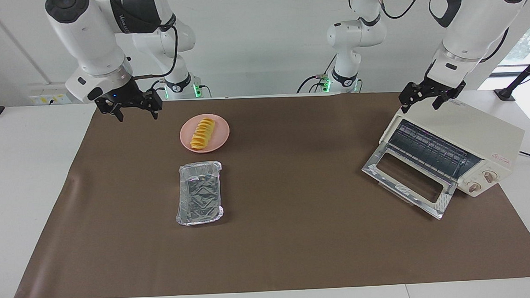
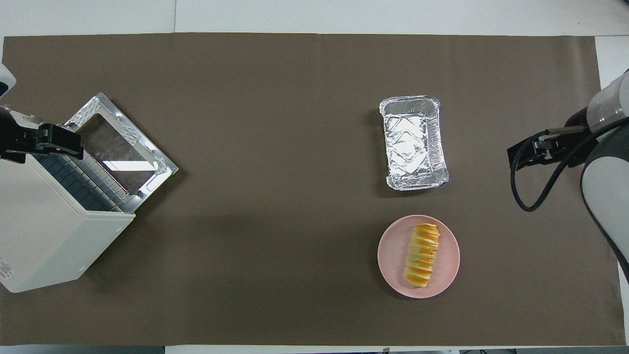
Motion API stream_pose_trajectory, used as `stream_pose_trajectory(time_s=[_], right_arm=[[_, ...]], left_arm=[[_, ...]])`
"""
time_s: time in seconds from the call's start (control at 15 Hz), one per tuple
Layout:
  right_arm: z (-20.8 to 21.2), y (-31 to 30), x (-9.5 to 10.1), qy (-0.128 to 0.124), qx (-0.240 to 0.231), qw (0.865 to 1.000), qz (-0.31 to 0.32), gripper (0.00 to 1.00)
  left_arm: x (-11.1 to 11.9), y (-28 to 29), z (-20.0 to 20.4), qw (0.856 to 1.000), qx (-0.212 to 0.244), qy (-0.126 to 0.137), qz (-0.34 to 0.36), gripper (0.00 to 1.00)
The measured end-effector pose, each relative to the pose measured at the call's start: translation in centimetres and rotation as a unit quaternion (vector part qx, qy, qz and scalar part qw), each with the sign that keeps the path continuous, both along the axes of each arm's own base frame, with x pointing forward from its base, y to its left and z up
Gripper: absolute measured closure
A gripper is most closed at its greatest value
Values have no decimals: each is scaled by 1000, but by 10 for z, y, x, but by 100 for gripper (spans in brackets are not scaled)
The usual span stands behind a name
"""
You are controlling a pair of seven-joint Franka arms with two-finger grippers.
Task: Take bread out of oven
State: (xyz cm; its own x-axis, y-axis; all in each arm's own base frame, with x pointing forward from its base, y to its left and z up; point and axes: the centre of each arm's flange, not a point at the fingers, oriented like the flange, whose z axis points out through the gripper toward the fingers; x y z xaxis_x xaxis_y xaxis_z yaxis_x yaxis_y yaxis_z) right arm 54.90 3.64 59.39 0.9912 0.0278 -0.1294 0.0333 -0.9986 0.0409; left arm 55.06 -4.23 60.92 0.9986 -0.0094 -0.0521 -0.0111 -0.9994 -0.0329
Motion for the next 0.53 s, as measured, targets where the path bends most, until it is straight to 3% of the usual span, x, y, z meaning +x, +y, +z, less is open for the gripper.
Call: stream_pose_trajectory(time_s=[0.53], right_arm=[[0, -11, 1, -2, -5, 999, -51, 0]], left_arm=[[0, 0, 0, 1000, 0, 0, 0, 0]])
